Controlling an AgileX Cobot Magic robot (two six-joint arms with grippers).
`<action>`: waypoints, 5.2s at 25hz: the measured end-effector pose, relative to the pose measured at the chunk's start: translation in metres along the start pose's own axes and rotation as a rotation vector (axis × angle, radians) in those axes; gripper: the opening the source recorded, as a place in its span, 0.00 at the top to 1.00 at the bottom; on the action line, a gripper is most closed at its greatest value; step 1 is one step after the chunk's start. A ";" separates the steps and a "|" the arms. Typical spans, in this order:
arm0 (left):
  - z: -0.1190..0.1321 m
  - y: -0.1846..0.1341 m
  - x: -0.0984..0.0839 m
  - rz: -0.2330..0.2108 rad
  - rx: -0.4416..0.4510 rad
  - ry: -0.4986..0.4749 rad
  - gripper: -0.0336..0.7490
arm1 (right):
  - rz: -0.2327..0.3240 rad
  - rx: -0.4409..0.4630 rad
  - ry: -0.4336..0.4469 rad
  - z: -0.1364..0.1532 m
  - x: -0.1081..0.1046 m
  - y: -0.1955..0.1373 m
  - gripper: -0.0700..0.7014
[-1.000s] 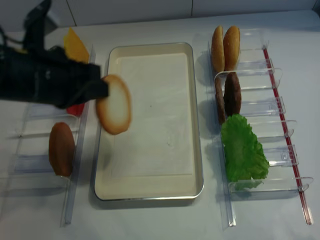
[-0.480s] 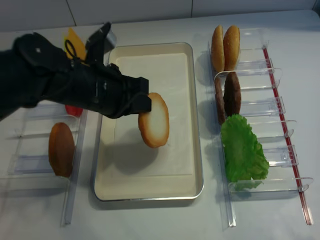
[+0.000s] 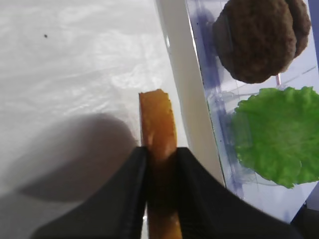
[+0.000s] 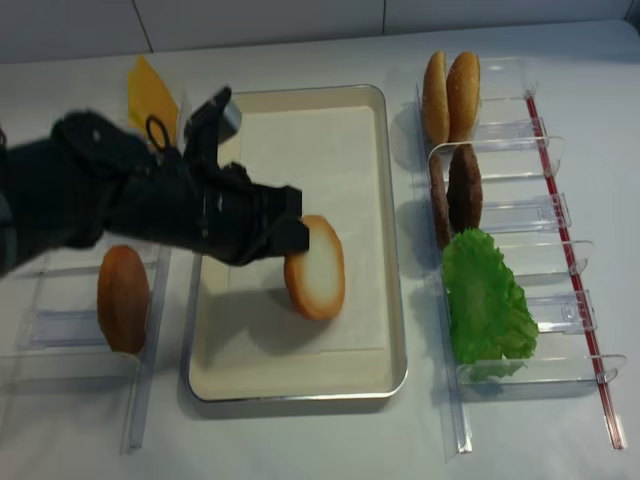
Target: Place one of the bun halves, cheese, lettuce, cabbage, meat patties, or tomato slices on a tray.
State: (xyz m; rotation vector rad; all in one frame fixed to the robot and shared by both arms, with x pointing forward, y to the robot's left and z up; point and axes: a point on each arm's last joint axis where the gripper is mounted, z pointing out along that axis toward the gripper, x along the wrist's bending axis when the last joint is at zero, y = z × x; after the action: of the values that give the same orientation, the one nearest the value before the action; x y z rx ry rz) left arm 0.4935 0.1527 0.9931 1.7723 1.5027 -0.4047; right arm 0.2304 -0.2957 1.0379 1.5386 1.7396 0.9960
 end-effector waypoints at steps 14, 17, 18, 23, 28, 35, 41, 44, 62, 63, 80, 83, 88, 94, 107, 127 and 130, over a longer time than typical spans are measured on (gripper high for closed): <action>0.007 -0.014 0.016 0.037 -0.049 0.032 0.79 | 0.000 0.000 0.000 0.000 0.000 0.000 0.24; 0.007 -0.014 0.017 0.053 -0.048 0.045 0.79 | 0.000 0.000 0.000 0.000 0.000 0.000 0.24; 0.007 -0.014 0.018 0.061 -0.045 0.053 0.79 | 0.000 0.000 0.000 0.000 0.000 0.000 0.24; 0.007 -0.014 0.020 0.078 -0.042 0.083 0.74 | 0.000 0.000 0.000 0.000 0.000 0.000 0.24; 0.007 -0.015 0.022 0.090 -0.039 0.099 0.47 | 0.000 0.000 0.000 0.000 0.000 0.000 0.24; 0.007 -0.017 0.025 0.122 -0.021 0.119 0.37 | 0.000 0.000 0.000 0.000 0.000 0.000 0.24; 0.007 -0.019 0.027 0.168 0.004 0.141 0.36 | 0.000 0.000 0.000 0.000 0.000 0.000 0.24; 0.005 -0.019 0.026 0.185 0.011 0.143 0.36 | 0.000 0.000 0.000 0.000 0.000 0.000 0.24; -0.111 0.032 -0.012 0.351 0.087 0.803 0.38 | 0.000 0.000 0.000 0.000 0.000 0.000 0.24; -0.117 0.029 -0.015 0.344 0.068 0.808 0.38 | 0.000 0.000 0.000 0.000 0.000 0.000 0.24; -0.243 -0.098 -0.065 0.373 -0.275 0.752 0.39 | 0.000 0.000 0.000 0.000 0.000 0.000 0.24; -0.253 -0.130 -0.060 0.390 -0.347 0.736 0.39 | 0.000 0.000 0.000 0.000 0.000 0.000 0.24; -0.258 -0.174 -0.048 0.409 -0.435 0.697 0.39 | 0.000 0.000 0.000 0.000 0.000 0.000 0.24; -0.242 -0.209 -0.025 0.414 -0.461 0.656 0.39 | 0.000 0.000 0.000 0.000 0.000 0.000 0.24; -0.206 -0.235 0.014 0.432 -0.502 0.640 0.42 | 0.000 0.000 0.000 0.000 0.000 0.000 0.24; -0.206 -0.234 0.013 0.369 -0.546 0.703 0.43 | 0.000 0.000 0.000 0.000 0.000 0.000 0.24; -0.205 -0.235 0.012 0.317 -0.570 0.747 0.43 | 0.000 0.000 0.000 0.000 0.000 0.000 0.24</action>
State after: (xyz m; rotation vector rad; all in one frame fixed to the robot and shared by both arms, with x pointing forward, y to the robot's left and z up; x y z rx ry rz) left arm 0.2285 0.3119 1.0397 1.7006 1.5428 0.8564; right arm 0.2304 -0.2957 1.0379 1.5386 1.7396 0.9960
